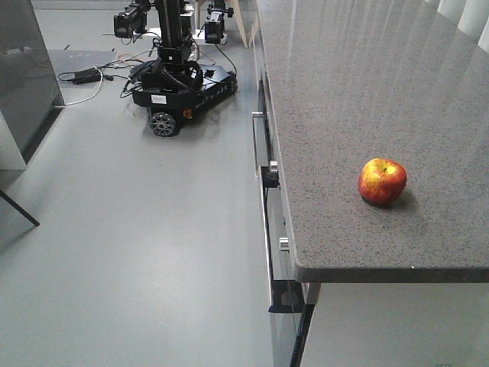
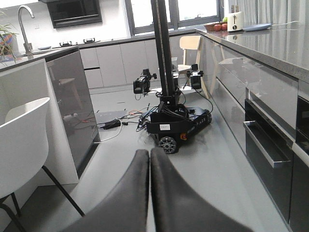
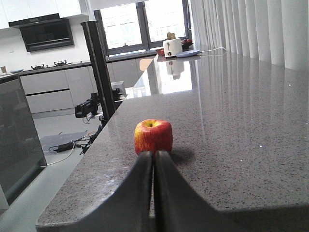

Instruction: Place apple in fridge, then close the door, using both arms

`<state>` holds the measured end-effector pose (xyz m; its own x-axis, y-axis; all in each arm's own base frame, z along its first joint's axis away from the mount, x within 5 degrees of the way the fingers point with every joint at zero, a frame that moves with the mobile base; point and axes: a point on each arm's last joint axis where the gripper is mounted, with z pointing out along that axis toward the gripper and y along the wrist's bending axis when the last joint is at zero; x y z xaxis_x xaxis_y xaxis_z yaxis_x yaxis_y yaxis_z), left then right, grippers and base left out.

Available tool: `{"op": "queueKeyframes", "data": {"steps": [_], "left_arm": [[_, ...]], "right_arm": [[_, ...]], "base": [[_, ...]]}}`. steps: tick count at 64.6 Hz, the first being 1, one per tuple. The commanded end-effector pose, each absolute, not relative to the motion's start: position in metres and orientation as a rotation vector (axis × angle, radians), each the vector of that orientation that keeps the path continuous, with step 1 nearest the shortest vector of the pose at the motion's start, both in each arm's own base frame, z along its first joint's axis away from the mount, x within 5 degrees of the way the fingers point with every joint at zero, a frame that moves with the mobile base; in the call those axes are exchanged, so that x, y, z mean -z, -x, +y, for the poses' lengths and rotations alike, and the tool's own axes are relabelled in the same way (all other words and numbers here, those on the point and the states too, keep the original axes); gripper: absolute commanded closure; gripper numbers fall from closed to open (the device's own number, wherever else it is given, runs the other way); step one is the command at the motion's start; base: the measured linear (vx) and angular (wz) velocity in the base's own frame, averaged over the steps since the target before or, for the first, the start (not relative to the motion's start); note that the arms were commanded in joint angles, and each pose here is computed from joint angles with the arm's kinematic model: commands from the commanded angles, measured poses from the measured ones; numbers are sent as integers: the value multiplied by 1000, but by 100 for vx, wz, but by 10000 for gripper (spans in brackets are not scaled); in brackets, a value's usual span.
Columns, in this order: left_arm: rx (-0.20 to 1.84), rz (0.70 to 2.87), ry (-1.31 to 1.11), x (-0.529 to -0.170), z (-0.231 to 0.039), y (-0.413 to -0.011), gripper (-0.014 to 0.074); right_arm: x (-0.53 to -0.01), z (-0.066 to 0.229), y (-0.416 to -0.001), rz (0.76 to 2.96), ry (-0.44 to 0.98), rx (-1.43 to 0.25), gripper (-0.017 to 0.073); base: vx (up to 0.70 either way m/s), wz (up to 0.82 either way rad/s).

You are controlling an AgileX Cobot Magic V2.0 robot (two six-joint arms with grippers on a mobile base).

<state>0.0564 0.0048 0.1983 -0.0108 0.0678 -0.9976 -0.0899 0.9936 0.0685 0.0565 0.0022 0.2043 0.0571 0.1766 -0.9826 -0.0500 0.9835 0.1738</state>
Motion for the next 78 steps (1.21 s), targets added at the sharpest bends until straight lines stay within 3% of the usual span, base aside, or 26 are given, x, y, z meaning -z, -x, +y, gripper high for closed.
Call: {"op": "queueKeyframes", "data": {"steps": [1,78], "left_arm": [[-126,1520,31,-196,6,-56,598],[-126,1520,31,-196,6,-56,598]], "right_arm": [[-211,2,-56,1426,-86,-162,564],[-214,2,-55,1398,-98,-177,564]], "base": [[0,0],[0,0]]}}
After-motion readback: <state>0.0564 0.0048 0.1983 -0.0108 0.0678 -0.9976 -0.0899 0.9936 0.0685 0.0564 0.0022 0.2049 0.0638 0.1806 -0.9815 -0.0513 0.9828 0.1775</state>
